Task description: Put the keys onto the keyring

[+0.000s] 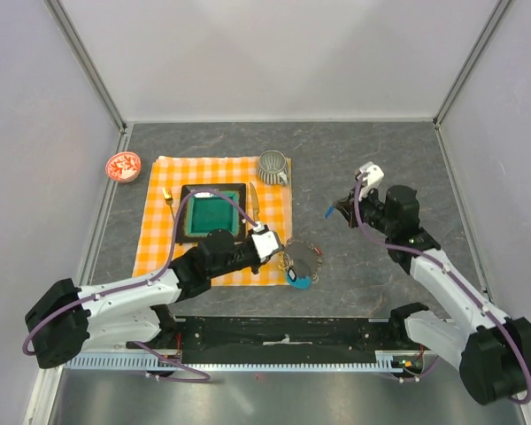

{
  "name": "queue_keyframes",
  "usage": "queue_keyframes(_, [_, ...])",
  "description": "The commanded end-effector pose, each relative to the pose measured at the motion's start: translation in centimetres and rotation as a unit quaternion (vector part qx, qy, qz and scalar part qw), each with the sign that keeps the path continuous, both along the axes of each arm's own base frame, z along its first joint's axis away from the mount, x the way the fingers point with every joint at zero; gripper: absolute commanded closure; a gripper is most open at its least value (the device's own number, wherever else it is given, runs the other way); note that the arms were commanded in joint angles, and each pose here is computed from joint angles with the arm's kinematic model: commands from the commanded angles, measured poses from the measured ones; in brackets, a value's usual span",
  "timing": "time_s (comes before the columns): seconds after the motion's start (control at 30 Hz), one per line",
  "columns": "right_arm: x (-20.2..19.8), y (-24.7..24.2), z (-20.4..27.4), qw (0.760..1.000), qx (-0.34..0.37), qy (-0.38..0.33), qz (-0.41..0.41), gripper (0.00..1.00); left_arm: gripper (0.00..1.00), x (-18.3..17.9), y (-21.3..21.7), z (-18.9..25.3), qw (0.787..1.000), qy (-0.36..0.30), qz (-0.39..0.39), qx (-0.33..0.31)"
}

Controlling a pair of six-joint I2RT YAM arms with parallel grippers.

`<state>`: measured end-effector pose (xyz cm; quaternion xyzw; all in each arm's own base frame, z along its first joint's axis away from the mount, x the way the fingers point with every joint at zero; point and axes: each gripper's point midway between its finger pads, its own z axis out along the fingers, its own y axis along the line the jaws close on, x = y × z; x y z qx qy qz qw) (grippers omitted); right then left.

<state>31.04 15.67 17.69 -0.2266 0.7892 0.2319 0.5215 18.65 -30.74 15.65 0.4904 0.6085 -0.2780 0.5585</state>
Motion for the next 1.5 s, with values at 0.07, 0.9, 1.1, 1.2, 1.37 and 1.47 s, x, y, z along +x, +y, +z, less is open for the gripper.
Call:
queue_keyframes(0.07, [-2.1,1.7,7.7,0.972,0.12,-0.197,0.043,1.0,0.98,1.1,-1.7,6.4,0.997,-0.055,-0.012,-0.045])
queue_keyframes(0.9, [-12.7,2.8,11.6,0.947,0.105,-0.226,0.202,1.0,0.98,0.3,-4.6,11.5,0.987,-0.11,-0.094,-0.064])
queue_keyframes(1.1, [-13.4,2.9,11.1,0.948,0.066,-0.205,0.233,1.0,0.98,-0.8,-5.3,10.7,0.981,-0.123,-0.139,-0.052])
queue_keyframes(1.2, [-13.7,3.1,10.7,0.947,0.053,-0.194,0.252,1.0,0.98,-1.4,-5.7,10.5,0.976,-0.132,-0.165,-0.05])
queue_keyframes(1.37, [-14.2,3.5,9.4,0.945,0.028,-0.17,0.278,1.0,0.98,-1.8,-6.3,9.6,0.971,-0.138,-0.19,-0.046])
queue_keyframes(1.47, [-15.0,3.7,8.4,0.943,0.013,-0.148,0.298,1.0,0.98,-2.1,-6.6,9.1,0.968,-0.139,-0.204,-0.048])
